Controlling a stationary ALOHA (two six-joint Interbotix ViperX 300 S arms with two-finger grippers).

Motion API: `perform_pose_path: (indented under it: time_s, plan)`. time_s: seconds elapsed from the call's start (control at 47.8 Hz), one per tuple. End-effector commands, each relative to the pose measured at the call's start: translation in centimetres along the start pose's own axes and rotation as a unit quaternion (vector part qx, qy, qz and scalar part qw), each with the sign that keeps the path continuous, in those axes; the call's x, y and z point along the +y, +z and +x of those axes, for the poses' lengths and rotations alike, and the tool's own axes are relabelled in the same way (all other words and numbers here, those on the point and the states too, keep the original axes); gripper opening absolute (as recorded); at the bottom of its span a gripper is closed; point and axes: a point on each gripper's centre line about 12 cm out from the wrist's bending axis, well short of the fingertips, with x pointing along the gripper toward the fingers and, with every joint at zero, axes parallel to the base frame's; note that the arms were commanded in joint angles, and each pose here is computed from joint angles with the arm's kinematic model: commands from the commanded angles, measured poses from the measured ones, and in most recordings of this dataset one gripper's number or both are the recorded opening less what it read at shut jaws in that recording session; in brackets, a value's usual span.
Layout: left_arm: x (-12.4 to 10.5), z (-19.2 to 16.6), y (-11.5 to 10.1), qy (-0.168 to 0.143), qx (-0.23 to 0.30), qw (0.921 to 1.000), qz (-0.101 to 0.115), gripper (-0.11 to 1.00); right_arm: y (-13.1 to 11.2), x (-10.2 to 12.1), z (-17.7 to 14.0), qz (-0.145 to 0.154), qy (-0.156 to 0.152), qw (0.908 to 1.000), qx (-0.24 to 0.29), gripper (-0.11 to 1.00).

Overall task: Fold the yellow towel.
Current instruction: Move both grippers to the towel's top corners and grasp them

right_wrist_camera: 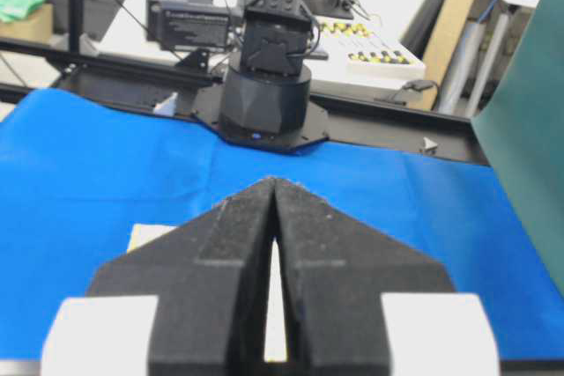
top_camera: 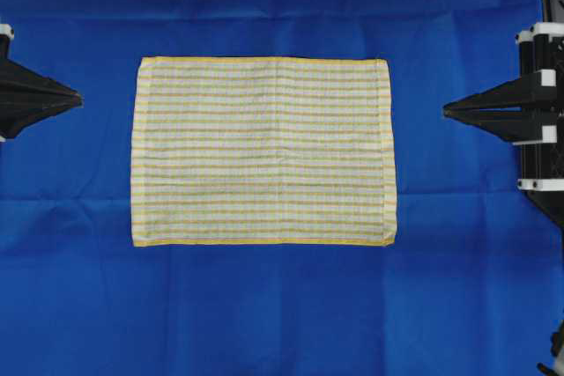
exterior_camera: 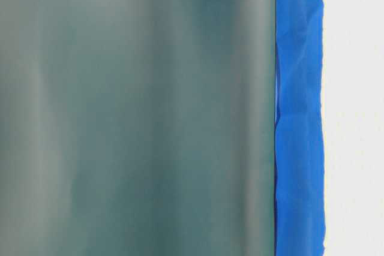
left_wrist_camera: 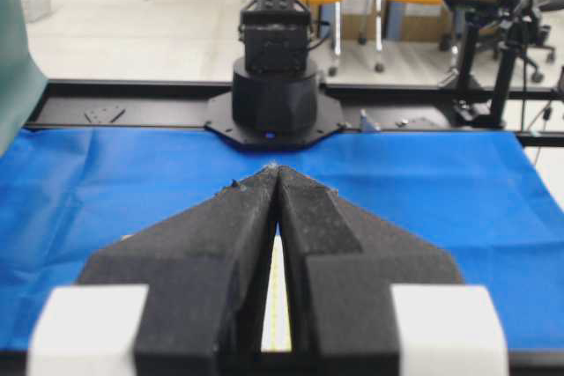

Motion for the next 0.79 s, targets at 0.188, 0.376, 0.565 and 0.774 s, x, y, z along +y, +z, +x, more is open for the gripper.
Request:
perform_pose_path:
  time_s: [0.188, 0.376, 0.565, 0.774]
  plan:
    - [2.0, 0.7, -1.3, 0.050, 0.054, 0.9973, -0.003, 0.00, -1.2, -1.5, 1.6, 0.014, -0.037, 0.9967, 0.071, 0.00]
    - [4.0, 1.8, -4.1, 0.091, 0.116, 0.9891, 0.004, 0.00, -3.2, -4.1, 2.1, 0.036, -0.097, 0.9870, 0.123, 0.00]
    - [6.3, 2.9, -7.3, 0.132, 0.181, 0.9746, -0.007, 0.01, -5.9, -6.8, 2.8, 0.062, -0.153, 0.9709, 0.173, 0.00]
    - [7.7, 3.6, -9.9, 0.155, 0.211, 0.9651, -0.013, 0.40, -9.4, -9.2, 3.9, 0.089, -0.195, 0.9470, 0.239, 0.38]
